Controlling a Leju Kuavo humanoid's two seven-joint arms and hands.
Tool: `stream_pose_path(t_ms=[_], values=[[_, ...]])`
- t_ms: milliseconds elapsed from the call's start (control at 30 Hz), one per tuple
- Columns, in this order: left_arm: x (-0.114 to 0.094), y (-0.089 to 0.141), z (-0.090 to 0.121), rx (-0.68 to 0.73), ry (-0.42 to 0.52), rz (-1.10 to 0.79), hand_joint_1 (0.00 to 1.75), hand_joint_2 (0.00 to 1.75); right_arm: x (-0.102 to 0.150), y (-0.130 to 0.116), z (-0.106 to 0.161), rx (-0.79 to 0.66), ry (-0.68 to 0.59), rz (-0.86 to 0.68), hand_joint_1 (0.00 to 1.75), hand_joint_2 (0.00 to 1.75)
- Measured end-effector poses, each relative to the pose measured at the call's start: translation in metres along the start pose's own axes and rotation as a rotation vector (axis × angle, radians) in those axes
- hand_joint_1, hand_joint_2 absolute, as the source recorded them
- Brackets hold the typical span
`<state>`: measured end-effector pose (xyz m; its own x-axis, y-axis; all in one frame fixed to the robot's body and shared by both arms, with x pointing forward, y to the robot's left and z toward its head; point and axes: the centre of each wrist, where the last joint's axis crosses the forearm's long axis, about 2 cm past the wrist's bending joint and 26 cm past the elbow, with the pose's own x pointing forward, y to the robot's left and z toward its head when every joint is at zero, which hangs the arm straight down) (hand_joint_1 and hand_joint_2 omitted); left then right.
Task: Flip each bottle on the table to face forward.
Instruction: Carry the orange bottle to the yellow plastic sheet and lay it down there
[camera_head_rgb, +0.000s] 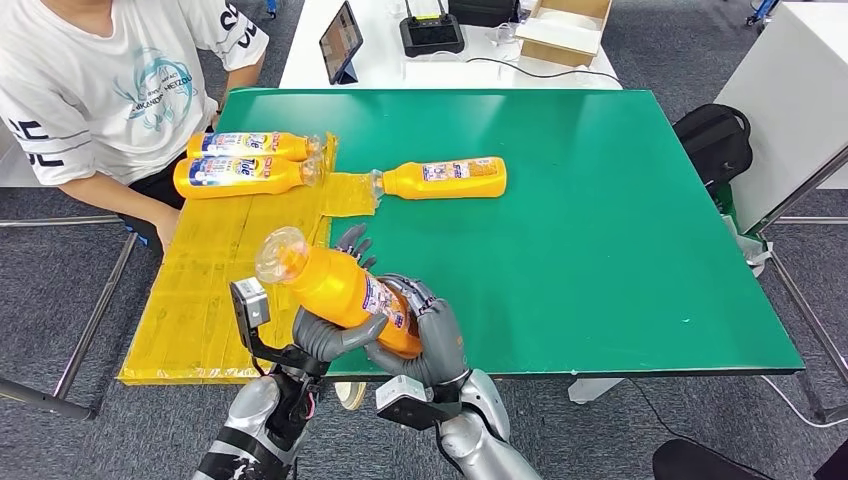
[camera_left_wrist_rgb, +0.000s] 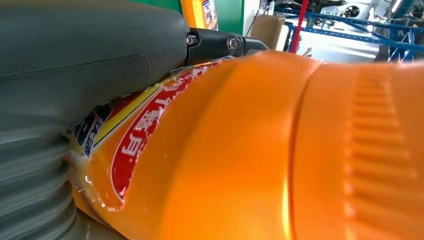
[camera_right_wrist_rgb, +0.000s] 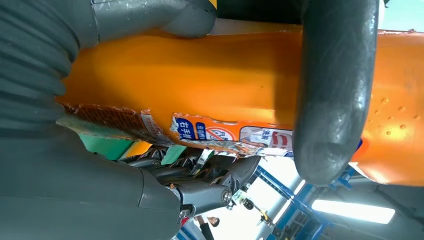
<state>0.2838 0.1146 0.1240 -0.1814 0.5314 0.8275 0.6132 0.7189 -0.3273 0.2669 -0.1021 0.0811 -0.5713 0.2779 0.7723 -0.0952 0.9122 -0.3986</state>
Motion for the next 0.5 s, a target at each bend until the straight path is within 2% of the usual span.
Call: stream_pose_path(t_ms=[267,300,333,400,433,500], values=[[-0.0012,-0.0003,0.0017,0.000,0.004,0.009,0.01,1.75,-0.0033,0.0034,0.0008,0.024,0.016,-0.001,1.75,1.75],[-0.0014,-0.0003,0.0022,0.000,0.005,0.010,0.10,1.75,-0.0039,0.0039,0.0011,0.028,0.019,-0.001,1.75,1.75],[-0.0016,-0.0004,0.0026,0.001,0.006,0.011,0.48,1.75,-0.0044,0.0042,0.0014,0.031,0.021,-0.001,1.75,1.75],[-0.0018,-0.0004,0.0031,0.003,0.007,0.012,1.34,1.75,-0.0050,0.0047,0.0014,0.035,0.023,0.000,1.75,1.75],[-0.0018,-0.0004,0.0031,0.004,0.007,0.014,1.69,1.75,-0.0053,0.0048,0.0013,0.036,0.024,0.000,1.75,1.75],[-0.0018,-0.0003,0.0032,0.008,0.008,0.018,1.75,1.75,-0.0057,0.0051,0.0009,0.039,0.026,0.001,1.75,1.75]])
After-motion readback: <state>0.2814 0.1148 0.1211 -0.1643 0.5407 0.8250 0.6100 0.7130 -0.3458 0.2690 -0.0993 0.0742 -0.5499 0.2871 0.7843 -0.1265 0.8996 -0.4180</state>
